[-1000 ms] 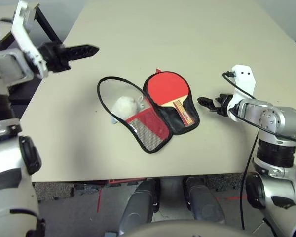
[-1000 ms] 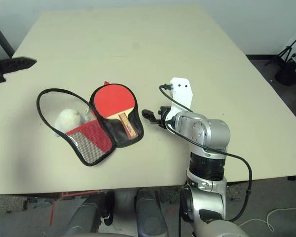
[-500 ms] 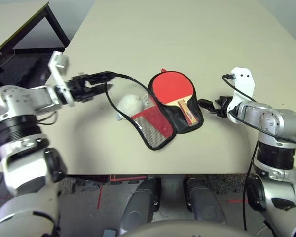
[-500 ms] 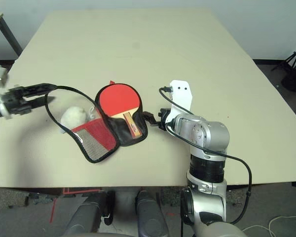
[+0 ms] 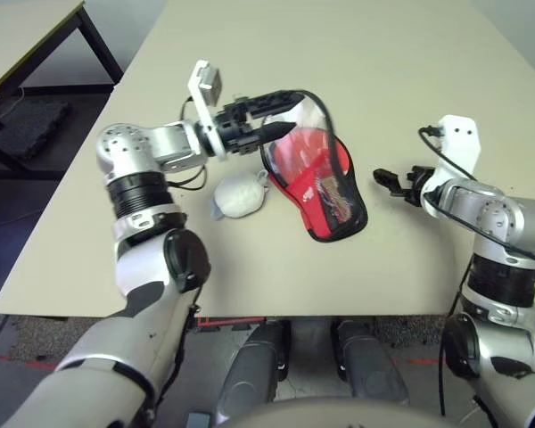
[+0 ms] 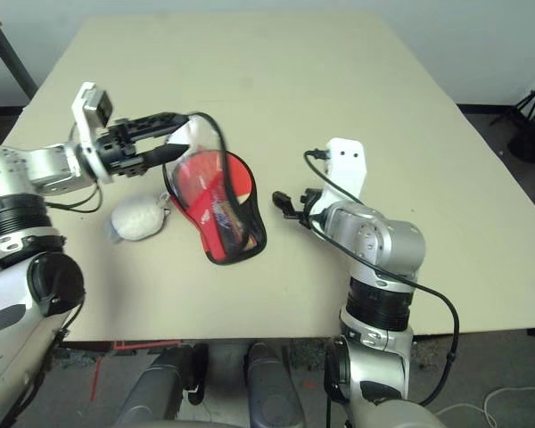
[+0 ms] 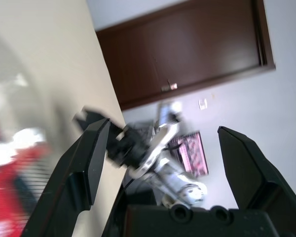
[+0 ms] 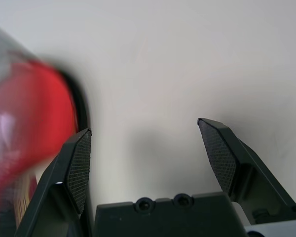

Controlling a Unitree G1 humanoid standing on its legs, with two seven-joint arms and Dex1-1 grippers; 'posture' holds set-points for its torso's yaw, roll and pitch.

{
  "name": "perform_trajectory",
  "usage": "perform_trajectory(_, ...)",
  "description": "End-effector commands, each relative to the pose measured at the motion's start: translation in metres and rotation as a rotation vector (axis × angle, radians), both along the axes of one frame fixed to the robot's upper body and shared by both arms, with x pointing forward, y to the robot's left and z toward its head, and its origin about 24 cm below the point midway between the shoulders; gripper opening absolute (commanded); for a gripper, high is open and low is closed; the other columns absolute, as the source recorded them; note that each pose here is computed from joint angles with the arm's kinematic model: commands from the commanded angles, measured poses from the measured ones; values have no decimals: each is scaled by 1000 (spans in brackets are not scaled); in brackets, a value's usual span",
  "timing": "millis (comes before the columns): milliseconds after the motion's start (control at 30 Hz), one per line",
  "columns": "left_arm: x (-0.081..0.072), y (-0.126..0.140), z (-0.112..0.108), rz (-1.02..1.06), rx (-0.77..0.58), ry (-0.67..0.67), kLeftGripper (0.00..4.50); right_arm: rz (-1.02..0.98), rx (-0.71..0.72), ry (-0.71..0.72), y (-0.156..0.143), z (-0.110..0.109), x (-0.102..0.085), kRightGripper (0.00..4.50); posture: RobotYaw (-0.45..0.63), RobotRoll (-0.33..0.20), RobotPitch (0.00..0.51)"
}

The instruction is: Store the ping-pong paddle in its case and zip it.

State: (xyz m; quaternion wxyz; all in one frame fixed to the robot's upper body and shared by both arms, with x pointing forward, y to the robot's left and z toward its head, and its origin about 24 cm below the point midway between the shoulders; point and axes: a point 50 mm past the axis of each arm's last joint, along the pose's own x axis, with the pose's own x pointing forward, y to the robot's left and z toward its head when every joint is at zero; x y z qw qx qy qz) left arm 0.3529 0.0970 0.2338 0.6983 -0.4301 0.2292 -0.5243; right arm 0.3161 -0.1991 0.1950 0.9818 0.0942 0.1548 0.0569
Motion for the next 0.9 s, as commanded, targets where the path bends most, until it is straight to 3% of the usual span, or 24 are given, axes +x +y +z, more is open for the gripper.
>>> perform_trajectory(33,2,-5,10,2,2,-44,4500,4,93,29,0,-5,-4,4455,-87,0,179)
perform_trajectory(233,-7,-1,35,-16,-5,-179,4500,85,257,128,5,-16,-12,4455,-84,0,177)
perform_trajectory(367,-11,4,39,48,85,-290,4500,152,328,203,6,-30,-20,4455,-77,0,177)
perform_trajectory(533,-2,23,4,254,360,-374,4500,224,358,260,4,-46,-29,4455,-62,0,179)
perform_trajectory(700,-5,37,-23,311,576,-530,4500,286,393,311,-1,-57,-35,4455,-51,0,179)
perform_trajectory(900,-12,46,-47,315,670,-579,4500,364,392,368,-6,-63,-42,4455,-48,0,181)
